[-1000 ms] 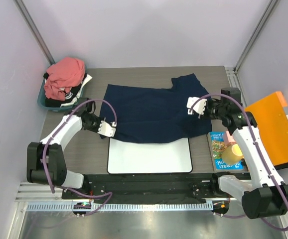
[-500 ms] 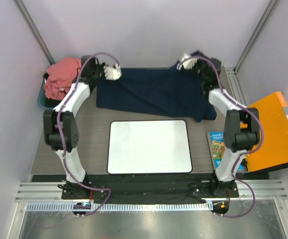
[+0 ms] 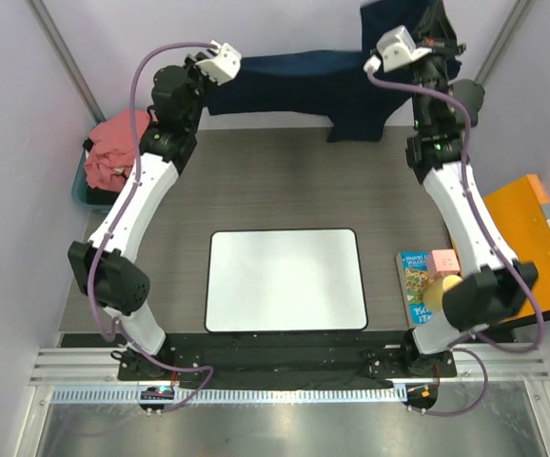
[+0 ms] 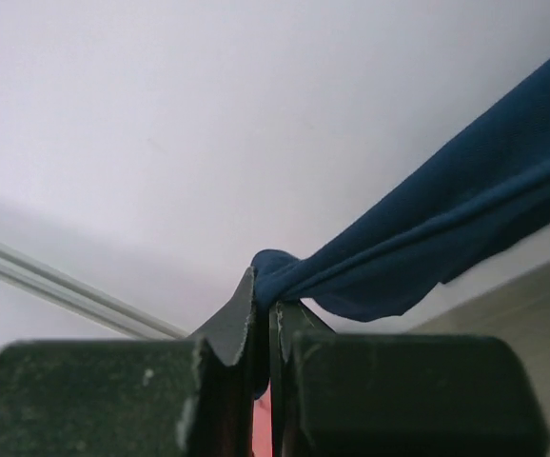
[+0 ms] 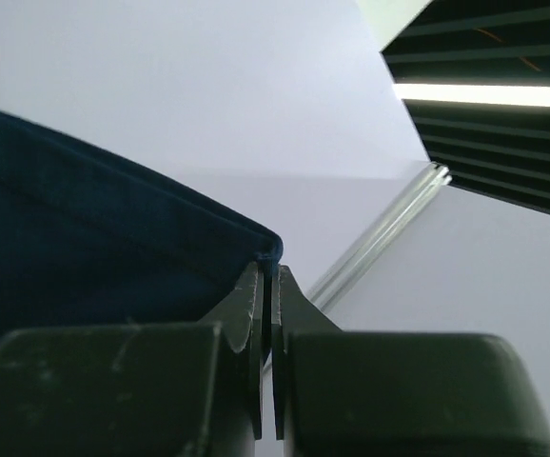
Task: Fold and stack the t-shirts
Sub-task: Flatten the tshirt out
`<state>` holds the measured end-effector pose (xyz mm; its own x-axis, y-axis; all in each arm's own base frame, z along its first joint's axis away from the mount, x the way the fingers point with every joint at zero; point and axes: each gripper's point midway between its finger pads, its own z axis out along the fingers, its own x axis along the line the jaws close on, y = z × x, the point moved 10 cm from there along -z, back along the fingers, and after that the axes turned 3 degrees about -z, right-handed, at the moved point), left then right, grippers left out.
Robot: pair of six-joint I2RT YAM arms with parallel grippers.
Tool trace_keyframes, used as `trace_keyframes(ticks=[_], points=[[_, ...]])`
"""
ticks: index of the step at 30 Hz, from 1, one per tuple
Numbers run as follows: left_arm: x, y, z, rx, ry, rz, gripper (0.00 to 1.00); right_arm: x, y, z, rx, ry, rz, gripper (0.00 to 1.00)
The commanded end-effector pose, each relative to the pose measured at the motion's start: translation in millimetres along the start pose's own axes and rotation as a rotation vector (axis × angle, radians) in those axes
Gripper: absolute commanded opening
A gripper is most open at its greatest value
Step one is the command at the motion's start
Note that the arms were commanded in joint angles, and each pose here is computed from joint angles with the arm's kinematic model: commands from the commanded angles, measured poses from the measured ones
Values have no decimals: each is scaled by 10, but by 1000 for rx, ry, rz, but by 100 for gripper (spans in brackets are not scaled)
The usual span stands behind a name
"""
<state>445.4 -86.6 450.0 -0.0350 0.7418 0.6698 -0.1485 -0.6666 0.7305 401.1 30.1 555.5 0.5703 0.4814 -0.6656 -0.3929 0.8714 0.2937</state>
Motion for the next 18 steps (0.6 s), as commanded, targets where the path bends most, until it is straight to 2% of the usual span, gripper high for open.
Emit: trace_keyframes(ticks=[1,2,3,4,5,6,7,8,10,12,15,17,18], points=[[-108,-66,-310,56,-234,-42,0,460,-23,-681,11,467,132,1],[-135,-163,-595,131,-431,-22,0,299,79,-827,0,526,170,1],[-125,-247,-716,133,-535,-25,0,424,77,-1076,43,709,230,1],[-116,-219,-838,98,-626,-13,0,438,148,-1202,2,802,271,1],[-88,-245,-1066,148,-716,-2,0,406,202,-1298,-8,860,295,1],[32,-170,-1159,138,-737,18,0,323,260,-1466,8,943,315,1],[82,-127,-1246,131,-777,34,0,205,341,-1475,-25,956,332,1],[117,-142,-1394,187,-834,35,0,118,383,-1493,-34,961,334,1],[330,21,-1505,166,-811,52,0,-87,478,-1467,-52,946,342,1],[423,59,-1539,196,-784,71,0,-145,494,-1413,-56,927,331,1],[472,-11,-1304,241,-653,127,0,-58,405,-1230,-43,857,267,1],[515,5,-1059,211,-531,158,0,192,250,-1148,-31,822,189,1],[550,7,-965,248,-431,195,0,171,223,-1004,-58,712,125,1]])
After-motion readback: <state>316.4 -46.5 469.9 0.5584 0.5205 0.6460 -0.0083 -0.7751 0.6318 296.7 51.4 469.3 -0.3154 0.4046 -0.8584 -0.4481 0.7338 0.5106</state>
